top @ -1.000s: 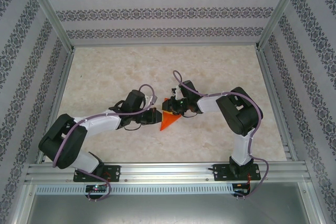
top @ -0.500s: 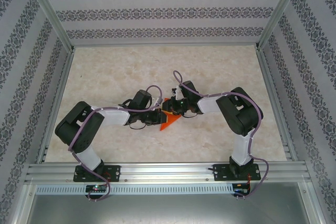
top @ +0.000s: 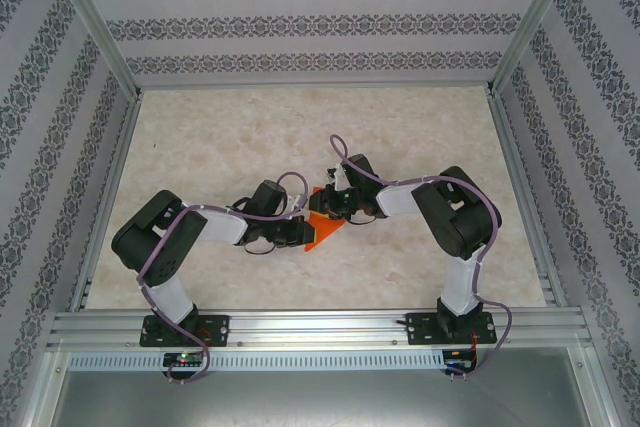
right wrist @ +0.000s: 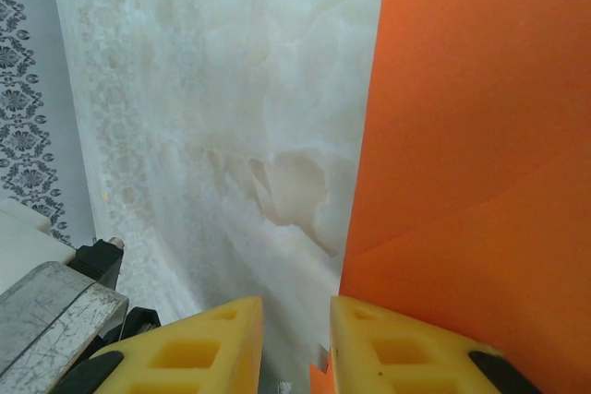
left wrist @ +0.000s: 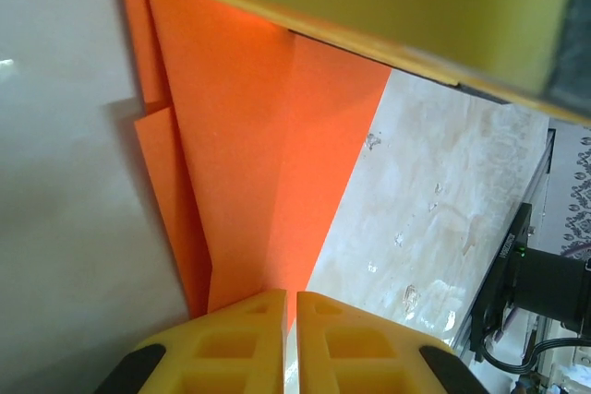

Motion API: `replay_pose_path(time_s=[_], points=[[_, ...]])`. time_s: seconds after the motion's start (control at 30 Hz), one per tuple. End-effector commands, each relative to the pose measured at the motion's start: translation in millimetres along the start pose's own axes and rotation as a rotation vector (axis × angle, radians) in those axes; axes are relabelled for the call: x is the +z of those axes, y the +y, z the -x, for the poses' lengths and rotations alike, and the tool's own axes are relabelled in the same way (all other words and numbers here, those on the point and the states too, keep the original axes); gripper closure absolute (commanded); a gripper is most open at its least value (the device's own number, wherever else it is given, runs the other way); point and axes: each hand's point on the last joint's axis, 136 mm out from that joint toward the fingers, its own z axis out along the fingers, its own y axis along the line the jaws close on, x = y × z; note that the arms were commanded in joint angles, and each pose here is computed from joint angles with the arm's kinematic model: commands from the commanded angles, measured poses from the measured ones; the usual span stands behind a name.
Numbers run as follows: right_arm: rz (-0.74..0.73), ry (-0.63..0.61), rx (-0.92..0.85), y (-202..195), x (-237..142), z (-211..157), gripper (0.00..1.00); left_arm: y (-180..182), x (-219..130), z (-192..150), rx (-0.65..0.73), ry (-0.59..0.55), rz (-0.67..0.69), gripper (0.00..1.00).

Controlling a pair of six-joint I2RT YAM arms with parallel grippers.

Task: Fold a paper plane with a square sheet of paper (pick it up from the middle)
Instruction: Fourth fold the wing at the center of the table.

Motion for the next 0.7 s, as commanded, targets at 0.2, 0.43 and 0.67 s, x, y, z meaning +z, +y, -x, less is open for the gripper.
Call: replay_pose_path(time_s=[0.2,0.43,0.67], points=[[-0.203,0.052,0.099,-64,0,-33,0.73,14,0,-53,-0.045,0.169,0.003,0.84],[-0.208,0.052,0.098,-64,-1,-34,0.73,22,-11,-67,-0.064,0.202,0.072,0.84],[-0.217,0.053,0.096,-65,0,-35,0.73,8,-30,-69,-0.027,0.149,0.051,0.85]])
